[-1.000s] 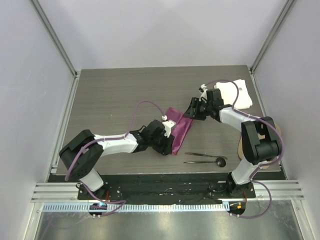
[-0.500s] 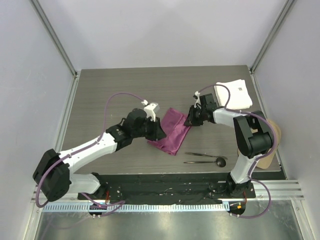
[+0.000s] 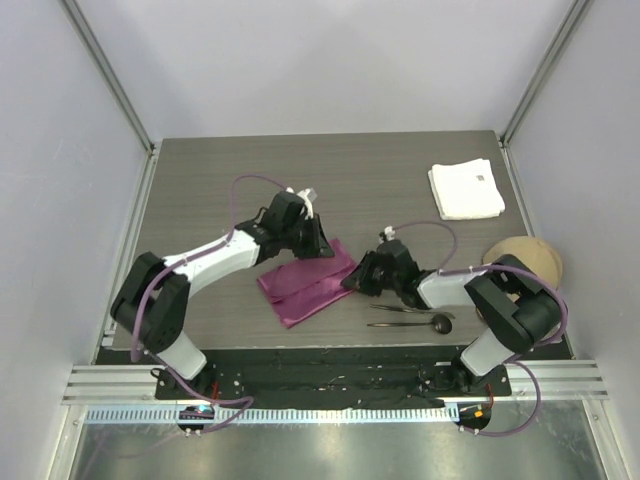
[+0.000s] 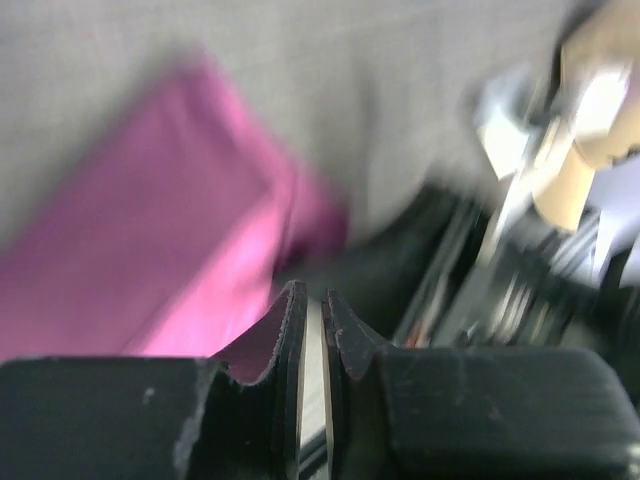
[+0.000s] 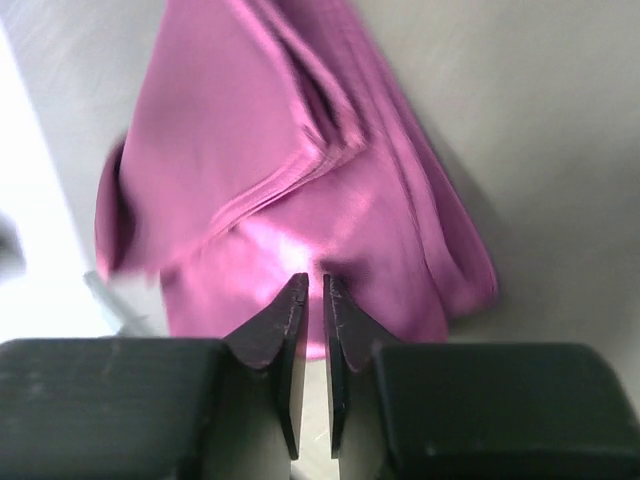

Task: Fold the napkin into a case and place the utensils inside
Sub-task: Rotate the 2/3-rectangle-folded napkin at the center of the board.

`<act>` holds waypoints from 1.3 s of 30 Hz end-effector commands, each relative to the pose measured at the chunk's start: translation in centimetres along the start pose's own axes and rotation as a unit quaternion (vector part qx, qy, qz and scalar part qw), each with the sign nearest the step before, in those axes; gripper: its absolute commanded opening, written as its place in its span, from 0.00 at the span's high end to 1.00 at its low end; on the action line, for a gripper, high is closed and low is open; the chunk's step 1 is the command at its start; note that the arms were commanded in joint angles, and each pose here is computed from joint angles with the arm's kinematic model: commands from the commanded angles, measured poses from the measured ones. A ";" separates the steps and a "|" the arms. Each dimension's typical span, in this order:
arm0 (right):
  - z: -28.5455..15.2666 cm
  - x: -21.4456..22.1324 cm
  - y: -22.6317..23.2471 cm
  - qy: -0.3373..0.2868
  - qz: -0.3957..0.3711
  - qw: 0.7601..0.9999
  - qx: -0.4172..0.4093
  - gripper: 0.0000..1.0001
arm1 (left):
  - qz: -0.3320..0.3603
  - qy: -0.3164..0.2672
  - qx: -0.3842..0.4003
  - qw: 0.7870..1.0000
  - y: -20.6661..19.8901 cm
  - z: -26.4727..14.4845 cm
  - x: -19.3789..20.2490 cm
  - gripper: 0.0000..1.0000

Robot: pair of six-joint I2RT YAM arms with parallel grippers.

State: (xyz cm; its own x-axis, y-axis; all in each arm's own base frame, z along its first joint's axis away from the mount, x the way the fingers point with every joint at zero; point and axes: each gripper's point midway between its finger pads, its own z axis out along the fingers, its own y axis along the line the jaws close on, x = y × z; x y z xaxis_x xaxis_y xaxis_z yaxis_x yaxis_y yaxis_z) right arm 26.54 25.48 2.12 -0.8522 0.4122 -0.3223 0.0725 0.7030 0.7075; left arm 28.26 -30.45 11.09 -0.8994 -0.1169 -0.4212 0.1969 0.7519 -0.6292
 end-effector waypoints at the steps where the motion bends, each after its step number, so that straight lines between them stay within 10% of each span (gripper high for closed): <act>1: -0.8 1.4 5.4 -0.027 0.083 0.993 -0.086 0.80 | -0.008 -0.017 -0.033 0.999 0.6 0.9 -3.1 0.85; 9: -4.1 -3.7 5.6 -0.065 -0.103 0.992 -0.040 0.59 | -0.030 -0.031 -0.111 0.993 3.0 0.6 -1.8 0.99; 14: -4.5 -6.2 5.1 -0.001 -0.198 0.979 -0.052 0.72 | -0.015 -0.013 -0.194 0.981 4.5 1.5 0.0 1.00; 22: -2.3 -1.1 4.6 0.111 -0.217 0.966 -0.082 0.91 | -0.016 0.000 -0.253 0.967 7.1 2.6 1.7 1.00; 39: 0.1 3.2 -0.1 0.036 -0.102 0.993 -0.043 0.99 | 0.069 0.021 -0.228 0.971 7.6 8.5 0.5 1.00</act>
State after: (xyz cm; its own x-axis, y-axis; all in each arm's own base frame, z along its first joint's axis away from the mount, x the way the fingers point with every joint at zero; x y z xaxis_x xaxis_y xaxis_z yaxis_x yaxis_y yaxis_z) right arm 23.39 26.93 1.77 -0.9064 0.0655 -0.4174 -0.2591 0.6941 0.6716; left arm 31.61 -29.42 2.19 -0.9007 -0.0670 -0.4293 0.0375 0.9724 -0.2305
